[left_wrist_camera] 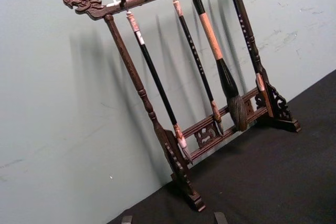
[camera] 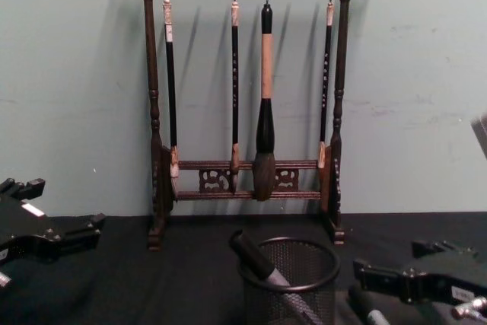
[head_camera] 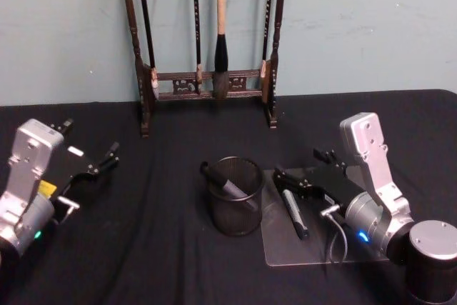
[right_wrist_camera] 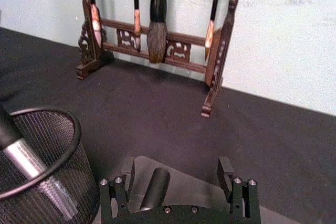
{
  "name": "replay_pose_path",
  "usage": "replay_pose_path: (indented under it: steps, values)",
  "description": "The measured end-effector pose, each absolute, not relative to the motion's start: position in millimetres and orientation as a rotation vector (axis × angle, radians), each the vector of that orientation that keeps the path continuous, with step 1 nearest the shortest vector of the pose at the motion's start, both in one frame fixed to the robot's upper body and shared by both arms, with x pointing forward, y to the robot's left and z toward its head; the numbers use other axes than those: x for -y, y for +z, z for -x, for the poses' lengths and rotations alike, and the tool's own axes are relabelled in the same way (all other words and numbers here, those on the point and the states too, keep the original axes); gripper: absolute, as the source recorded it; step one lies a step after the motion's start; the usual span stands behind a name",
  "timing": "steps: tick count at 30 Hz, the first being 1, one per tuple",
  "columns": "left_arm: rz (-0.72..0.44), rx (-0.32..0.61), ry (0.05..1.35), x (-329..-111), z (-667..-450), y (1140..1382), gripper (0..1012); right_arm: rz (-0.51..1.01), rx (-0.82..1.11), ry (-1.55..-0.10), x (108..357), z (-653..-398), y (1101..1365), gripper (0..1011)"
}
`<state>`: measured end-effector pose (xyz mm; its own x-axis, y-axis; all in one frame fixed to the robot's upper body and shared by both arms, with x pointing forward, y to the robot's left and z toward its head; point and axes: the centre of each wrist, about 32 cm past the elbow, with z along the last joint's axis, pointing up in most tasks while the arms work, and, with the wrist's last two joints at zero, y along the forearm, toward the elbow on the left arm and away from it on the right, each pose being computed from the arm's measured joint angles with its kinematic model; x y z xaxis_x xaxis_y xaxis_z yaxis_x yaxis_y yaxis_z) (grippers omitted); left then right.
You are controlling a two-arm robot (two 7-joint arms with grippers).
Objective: Pick up the water-based marker from the table and place it into the pen holder.
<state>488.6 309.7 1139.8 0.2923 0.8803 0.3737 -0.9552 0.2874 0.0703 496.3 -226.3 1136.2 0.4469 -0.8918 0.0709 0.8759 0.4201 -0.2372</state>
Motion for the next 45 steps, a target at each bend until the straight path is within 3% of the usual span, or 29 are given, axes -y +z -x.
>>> replay_pose_path:
  steps: [45]
  values:
    - [-0.304, 0.285, 1.248, -310, -489, 1140, 1009, 0.360, -0.136, -1.045, 222, -504, 1113, 1002]
